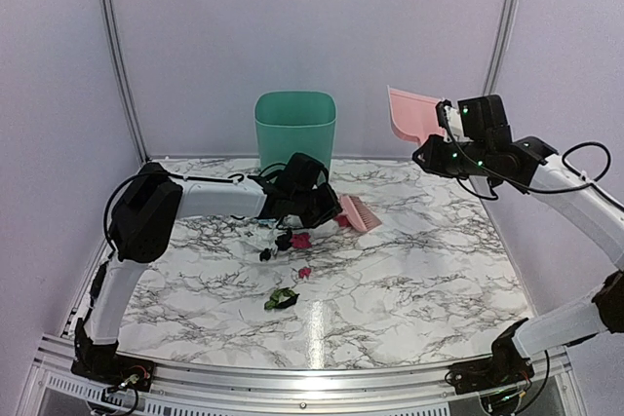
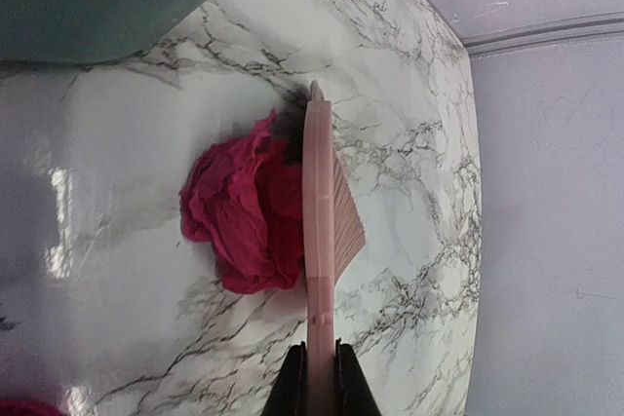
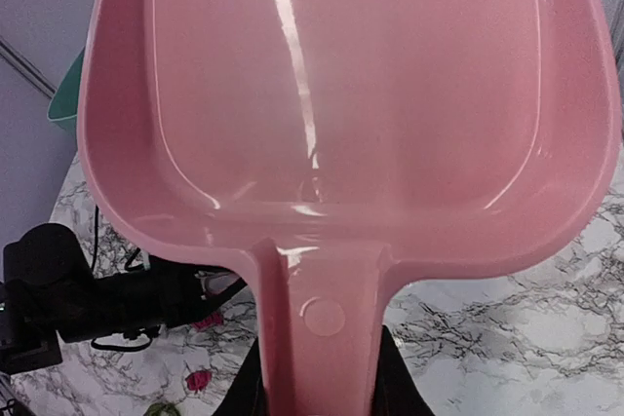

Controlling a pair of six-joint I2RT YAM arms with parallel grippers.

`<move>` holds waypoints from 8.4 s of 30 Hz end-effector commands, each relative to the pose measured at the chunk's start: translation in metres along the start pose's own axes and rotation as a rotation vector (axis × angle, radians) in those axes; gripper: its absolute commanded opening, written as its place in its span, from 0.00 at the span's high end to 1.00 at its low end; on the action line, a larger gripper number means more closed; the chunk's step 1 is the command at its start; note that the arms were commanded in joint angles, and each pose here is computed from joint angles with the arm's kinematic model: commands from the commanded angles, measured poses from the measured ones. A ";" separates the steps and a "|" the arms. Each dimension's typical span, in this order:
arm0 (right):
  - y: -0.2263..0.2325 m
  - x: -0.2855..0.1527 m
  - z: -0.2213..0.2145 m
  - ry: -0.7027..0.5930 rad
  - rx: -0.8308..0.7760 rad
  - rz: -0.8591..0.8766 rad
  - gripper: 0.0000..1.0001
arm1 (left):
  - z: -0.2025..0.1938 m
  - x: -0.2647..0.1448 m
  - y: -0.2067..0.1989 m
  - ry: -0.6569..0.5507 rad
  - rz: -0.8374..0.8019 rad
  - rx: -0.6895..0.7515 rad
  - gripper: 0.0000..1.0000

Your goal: Sweep away the paper scraps from the table

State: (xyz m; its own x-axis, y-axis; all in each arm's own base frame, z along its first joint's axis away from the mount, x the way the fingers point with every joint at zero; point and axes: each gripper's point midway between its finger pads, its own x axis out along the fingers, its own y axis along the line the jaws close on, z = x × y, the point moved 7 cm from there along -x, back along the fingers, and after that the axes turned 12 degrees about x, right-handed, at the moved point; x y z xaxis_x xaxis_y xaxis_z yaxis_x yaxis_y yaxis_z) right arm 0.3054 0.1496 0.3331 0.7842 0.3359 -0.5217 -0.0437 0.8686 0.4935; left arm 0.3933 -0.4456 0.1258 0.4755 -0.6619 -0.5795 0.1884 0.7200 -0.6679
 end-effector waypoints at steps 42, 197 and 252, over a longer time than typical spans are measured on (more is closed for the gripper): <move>-0.004 0.009 -0.169 0.575 -0.348 -0.043 1.00 | -0.043 -0.230 0.078 -0.065 0.392 0.328 1.00; -0.006 -0.001 -0.274 0.978 -0.575 -0.061 1.00 | -0.054 -0.188 0.037 0.293 0.287 0.535 1.00; 0.040 0.073 -0.292 1.005 -0.662 0.135 1.00 | -0.058 -0.218 0.038 0.304 0.218 0.781 1.00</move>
State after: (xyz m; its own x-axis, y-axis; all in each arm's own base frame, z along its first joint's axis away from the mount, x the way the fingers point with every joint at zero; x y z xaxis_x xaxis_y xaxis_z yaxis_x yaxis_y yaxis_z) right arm 0.1747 0.3030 0.1116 -0.0599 0.2780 -0.9587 -0.5965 0.7601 0.2577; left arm 0.2590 -0.2853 0.1966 0.3952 -0.3842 -0.8344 0.7008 0.7133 0.0035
